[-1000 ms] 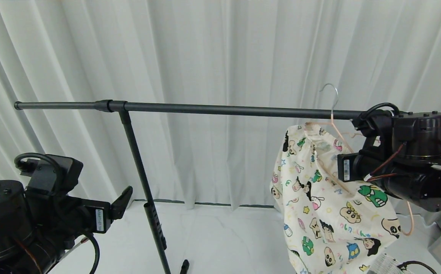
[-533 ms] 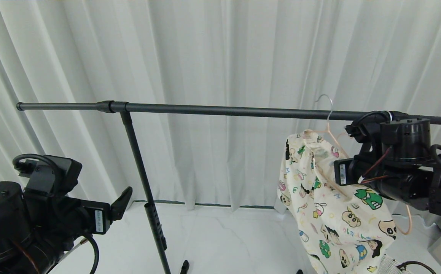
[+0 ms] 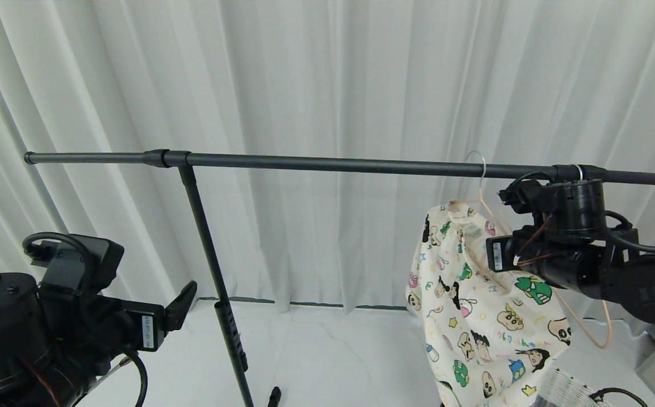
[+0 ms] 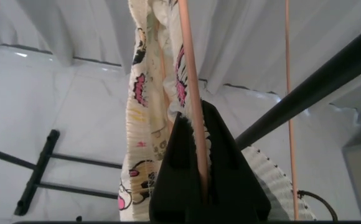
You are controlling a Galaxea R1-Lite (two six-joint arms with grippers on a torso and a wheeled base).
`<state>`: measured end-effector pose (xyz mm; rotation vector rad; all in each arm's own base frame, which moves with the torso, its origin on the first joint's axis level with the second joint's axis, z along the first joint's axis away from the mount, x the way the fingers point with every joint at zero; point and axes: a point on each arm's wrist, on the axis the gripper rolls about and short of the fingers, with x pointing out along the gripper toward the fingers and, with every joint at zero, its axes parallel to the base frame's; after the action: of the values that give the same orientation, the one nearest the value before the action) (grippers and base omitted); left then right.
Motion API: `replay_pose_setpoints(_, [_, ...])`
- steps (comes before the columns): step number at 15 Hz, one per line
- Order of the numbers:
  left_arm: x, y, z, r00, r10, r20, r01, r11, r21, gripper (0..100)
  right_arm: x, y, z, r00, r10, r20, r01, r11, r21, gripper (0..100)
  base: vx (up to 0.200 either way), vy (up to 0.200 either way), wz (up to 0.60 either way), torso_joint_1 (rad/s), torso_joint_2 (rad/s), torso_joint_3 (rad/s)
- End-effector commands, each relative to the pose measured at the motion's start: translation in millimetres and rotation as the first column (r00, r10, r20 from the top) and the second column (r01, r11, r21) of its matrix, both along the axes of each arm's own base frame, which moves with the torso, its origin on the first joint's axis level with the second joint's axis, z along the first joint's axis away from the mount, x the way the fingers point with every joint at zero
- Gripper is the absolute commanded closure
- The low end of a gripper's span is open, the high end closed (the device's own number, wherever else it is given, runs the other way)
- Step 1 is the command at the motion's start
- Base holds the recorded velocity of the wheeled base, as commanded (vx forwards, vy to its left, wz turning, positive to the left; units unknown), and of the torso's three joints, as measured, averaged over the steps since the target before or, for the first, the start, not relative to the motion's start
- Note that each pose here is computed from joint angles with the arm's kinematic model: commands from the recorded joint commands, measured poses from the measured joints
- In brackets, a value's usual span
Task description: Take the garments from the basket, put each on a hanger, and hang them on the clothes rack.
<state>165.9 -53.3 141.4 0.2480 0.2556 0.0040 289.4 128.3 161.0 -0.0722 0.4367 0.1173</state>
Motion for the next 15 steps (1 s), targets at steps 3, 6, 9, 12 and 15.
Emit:
replay_pose_setpoints(3, [0, 0, -1, 1.0, 0.0, -0.003, 0.0, 1.0, 0.0, 0, 2, 3, -5, 1.0, 0.005, -0.015, -0.005, 1.0, -0.008, 100, 0.0, 0.0, 0.0, 0.0, 0.0, 0.0])
replay_pose_setpoints(6, [1, 0, -1, 1.0, 0.002, -0.003, -0.002, 1.0, 0.0, 0, -3, 0, 3, 1.0, 0.004, 0.006, -0.004, 1.0, 0.001, 0, 0.0, 0.0, 0.0, 0.0, 0.0, 0.0])
replay_pose_setpoints(9, [4, 7, 2, 0.999, 0.044, 0.01, -0.044, 0.999, -0.002, 0, -30, -9, 34, 0.998, 0.002, 0.064, -0.004, 1.0, 0.024, 0, 0.0, 0.0, 0.0, 0.0, 0.0, 0.0])
replay_pose_setpoints(12, [10, 22, 15, 0.989, 0.134, 0.061, -0.133, 0.991, -0.012, 0, -74, -35, 73, 0.993, -0.042, 0.113, 0.05, 0.996, -0.07, 0, 0.0, 0.0, 0.0, 0.0, 0.0, 0.0])
replay_pose_setpoints(15, [11, 41, 21, 0.97, 0.225, 0.089, -0.229, 0.973, 0.032, 0, -104, -52, 88, 0.987, -0.093, 0.129, 0.11, 0.985, -0.136, 0, 0.0, 0.0, 0.0, 0.0, 0.0, 0.0])
